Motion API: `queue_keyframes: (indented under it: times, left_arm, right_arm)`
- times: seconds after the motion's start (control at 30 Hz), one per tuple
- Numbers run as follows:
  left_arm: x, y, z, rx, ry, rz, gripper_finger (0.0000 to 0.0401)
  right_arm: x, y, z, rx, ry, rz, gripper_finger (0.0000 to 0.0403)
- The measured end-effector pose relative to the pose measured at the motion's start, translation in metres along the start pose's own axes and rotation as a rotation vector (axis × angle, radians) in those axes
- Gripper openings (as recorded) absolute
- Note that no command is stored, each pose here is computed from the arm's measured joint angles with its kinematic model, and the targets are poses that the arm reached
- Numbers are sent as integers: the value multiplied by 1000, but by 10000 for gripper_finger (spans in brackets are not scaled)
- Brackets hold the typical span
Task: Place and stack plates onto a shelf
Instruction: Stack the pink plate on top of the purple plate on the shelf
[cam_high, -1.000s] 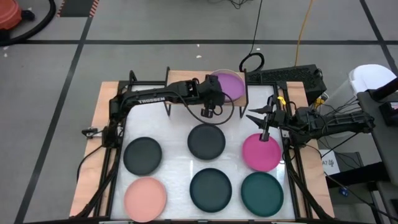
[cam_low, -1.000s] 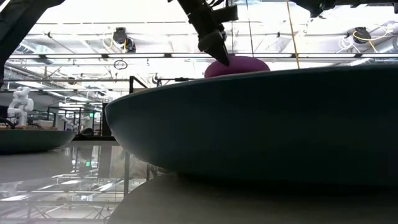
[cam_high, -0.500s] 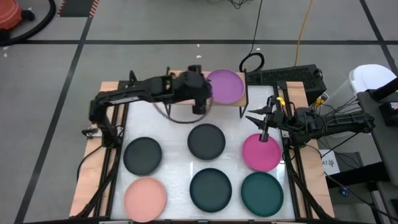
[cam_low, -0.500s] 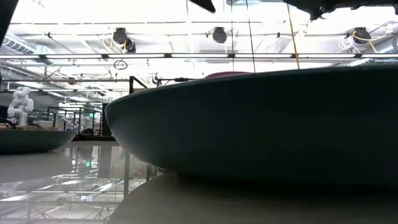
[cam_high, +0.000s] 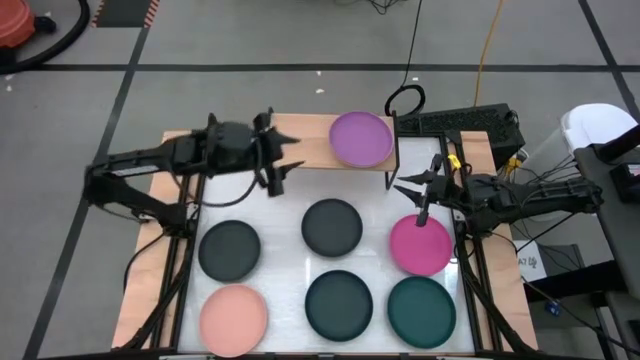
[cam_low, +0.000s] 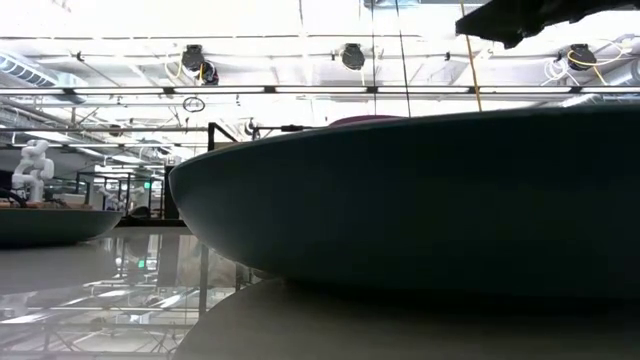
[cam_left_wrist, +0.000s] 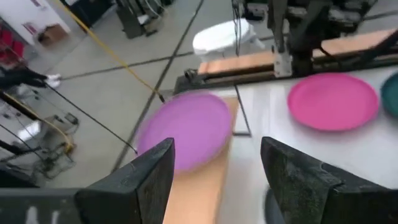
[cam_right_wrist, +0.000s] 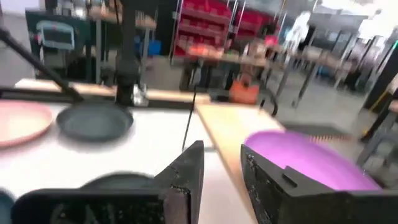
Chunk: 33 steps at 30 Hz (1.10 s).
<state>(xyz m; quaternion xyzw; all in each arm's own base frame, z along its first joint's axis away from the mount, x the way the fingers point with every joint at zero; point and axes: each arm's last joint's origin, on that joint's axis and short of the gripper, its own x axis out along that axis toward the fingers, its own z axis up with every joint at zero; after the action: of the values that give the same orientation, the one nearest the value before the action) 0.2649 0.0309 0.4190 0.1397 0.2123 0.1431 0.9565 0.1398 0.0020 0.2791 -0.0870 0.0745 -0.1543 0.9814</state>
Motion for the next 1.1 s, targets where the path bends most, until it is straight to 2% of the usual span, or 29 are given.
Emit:
queue_keyframes:
  times: [0.13, 0.33, 0.5, 0.6, 0.8, 0.93, 1.1]
  left_arm:
    - [0, -11, -40, -74, -122, 28, 243]
    - [-10, -16, -67, -147, -313, 70, 243]
    - [-8, -22, -89, -195, -381, 79, 243]
    - [-1, -29, -105, -218, -385, 75, 243]
    - [9, -36, -127, -255, -387, 71, 243]
    - [8, -34, -126, -268, -403, 78, 243]
    - [8, -34, -126, -269, -409, 80, 243]
  right_arm:
    - [8, 2, 8, 19, 99, 9, 89]
    - [29, 9, 27, -49, 303, 39, 89]
    - [46, 18, 54, 8, 505, 184, 89]
    - [57, 26, 56, 80, 616, 261, 89]
    - [66, 40, 21, 213, 898, 303, 89]
    - [66, 48, -9, 305, 997, 225, 89]
    - [64, 56, -48, 464, 1042, 160, 89]
